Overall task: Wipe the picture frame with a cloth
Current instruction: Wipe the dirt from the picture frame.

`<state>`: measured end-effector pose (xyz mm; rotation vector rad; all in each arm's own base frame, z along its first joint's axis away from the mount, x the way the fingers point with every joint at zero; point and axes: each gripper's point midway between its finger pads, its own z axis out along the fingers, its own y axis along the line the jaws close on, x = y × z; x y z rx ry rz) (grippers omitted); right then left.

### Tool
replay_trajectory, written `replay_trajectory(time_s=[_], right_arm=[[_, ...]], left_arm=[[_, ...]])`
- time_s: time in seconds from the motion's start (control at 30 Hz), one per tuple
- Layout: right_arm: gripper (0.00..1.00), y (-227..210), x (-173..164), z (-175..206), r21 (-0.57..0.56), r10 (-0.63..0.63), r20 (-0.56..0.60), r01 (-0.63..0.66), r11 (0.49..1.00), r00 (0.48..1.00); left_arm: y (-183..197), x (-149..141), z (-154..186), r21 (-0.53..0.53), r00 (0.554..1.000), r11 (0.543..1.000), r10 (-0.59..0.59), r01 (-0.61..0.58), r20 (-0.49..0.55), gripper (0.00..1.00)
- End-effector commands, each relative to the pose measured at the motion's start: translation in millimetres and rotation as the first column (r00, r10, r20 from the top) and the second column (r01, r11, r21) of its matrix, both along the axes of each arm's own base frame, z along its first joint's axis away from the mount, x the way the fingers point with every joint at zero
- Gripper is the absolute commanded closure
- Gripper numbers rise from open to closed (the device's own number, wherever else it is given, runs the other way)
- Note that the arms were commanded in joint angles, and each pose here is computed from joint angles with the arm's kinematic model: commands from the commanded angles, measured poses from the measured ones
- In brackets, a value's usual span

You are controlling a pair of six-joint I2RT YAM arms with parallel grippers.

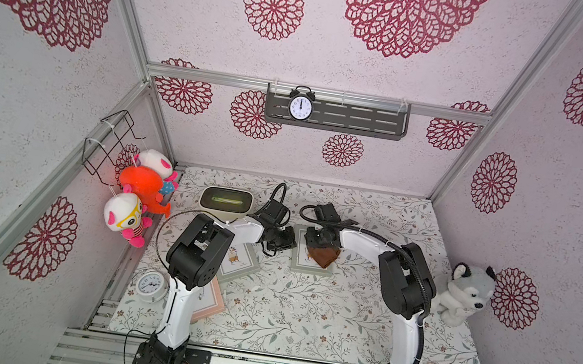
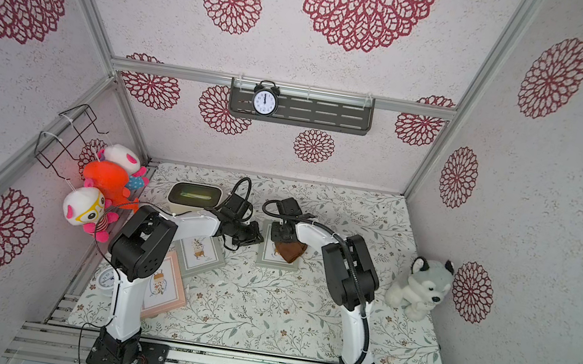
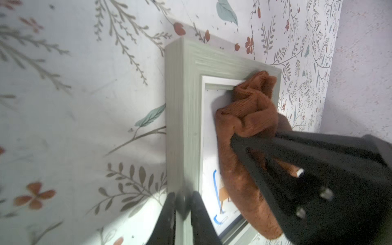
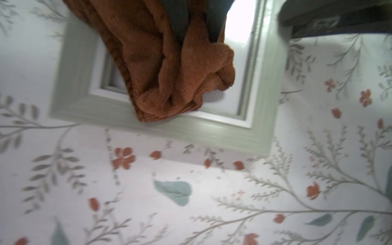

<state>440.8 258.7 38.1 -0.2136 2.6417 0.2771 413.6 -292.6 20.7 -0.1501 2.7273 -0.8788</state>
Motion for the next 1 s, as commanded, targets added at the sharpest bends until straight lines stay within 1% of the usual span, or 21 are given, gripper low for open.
replay_trajectory(time_s=[0.0, 0.07, 0.13, 0.2, 0.27, 0.3, 0.4, 0.47, 0.53, 0.6, 0.67, 0.73, 0.77, 0.8, 0.87, 0.93, 0.97], right_arm=[[1.00, -50, -25, -40, -0.196, -0.100, -0.141, 0.072, 0.978, 0.985], [1.00, -11, -34, -43, -0.168, -0.016, -0.156, -0.010, 0.986, 0.988], [1.00, 31, -44, -45, -0.079, 0.068, -0.181, -0.083, 0.993, 0.981], [1.00, 41, -44, -45, -0.053, 0.077, -0.182, -0.088, 0.995, 0.980], [1.00, 16, -33, -47, -0.105, 0.011, -0.172, -0.029, 0.994, 0.985], [1.00, -4, -28, -49, -0.135, -0.036, -0.175, 0.012, 0.991, 0.984], [1.00, -64, -18, -48, -0.247, -0.170, -0.150, 0.130, 0.960, 0.974], [1.00, -76, -15, -43, -0.281, -0.187, -0.127, 0.145, 0.949, 0.974], [1.00, -54, -16, -40, -0.234, -0.139, -0.131, 0.105, 0.967, 0.982], [1.00, -10, -23, -38, -0.153, -0.046, -0.150, 0.023, 0.988, 0.988], [1.00, 30, -31, -36, -0.075, 0.036, -0.167, -0.049, 0.996, 0.985], [1.00, 48, -32, -34, -0.011, 0.062, -0.173, -0.065, 0.998, 0.983], [1.00, 44, -30, -35, -0.018, 0.050, -0.171, -0.054, 0.998, 0.984], [1.00, 29, -27, -38, -0.054, 0.014, -0.174, -0.023, 0.998, 0.985], [1.00, -13, -20, -43, -0.154, -0.080, -0.174, 0.053, 0.987, 0.982], [1.00, -56, -17, -43, -0.284, -0.149, -0.136, 0.106, 0.953, 0.979], [1.00, -66, -18, -41, -0.315, -0.157, -0.128, 0.110, 0.943, 0.979]], left_arm=[[31, -46, -73, 0.168, 0.977, 0.986, 0.040, -0.004, -0.209, 0.84], [30, -46, -74, 0.168, 0.977, 0.986, 0.042, -0.006, -0.211, 0.84], [31, -46, -75, 0.170, 0.976, 0.986, 0.042, -0.005, -0.214, 0.84], [31, -46, -75, 0.172, 0.976, 0.985, 0.042, -0.005, -0.214, 0.84], [32, -47, -75, 0.175, 0.976, 0.985, 0.040, -0.001, -0.215, 0.84], [32, -48, -75, 0.175, 0.976, 0.984, 0.040, -0.002, -0.215, 0.84], [32, -48, -75, 0.175, 0.976, 0.985, 0.038, 0.000, -0.213, 0.84], [31, -48, -75, 0.173, 0.976, 0.985, 0.036, 0.002, -0.214, 0.84], [31, -47, -75, 0.170, 0.976, 0.985, 0.036, 0.001, -0.213, 0.84], [30, -46, -74, 0.168, 0.976, 0.986, 0.034, 0.002, -0.213, 0.84], [30, -45, -73, 0.172, 0.977, 0.985, 0.033, 0.004, -0.212, 0.84], [31, -45, -72, 0.178, 0.977, 0.984, 0.032, 0.006, -0.209, 0.84], [31, -44, -72, 0.181, 0.978, 0.983, 0.031, 0.007, -0.208, 0.84], [32, -44, -72, 0.182, 0.978, 0.983, 0.032, 0.006, -0.207, 0.84], [33, -44, -71, 0.182, 0.978, 0.983, 0.032, 0.007, -0.205, 0.84], [33, -45, -72, 0.183, 0.978, 0.983, 0.030, 0.008, -0.205, 0.85], [33, -45, -72, 0.181, 0.978, 0.983, 0.028, 0.009, -0.205, 0.85]])
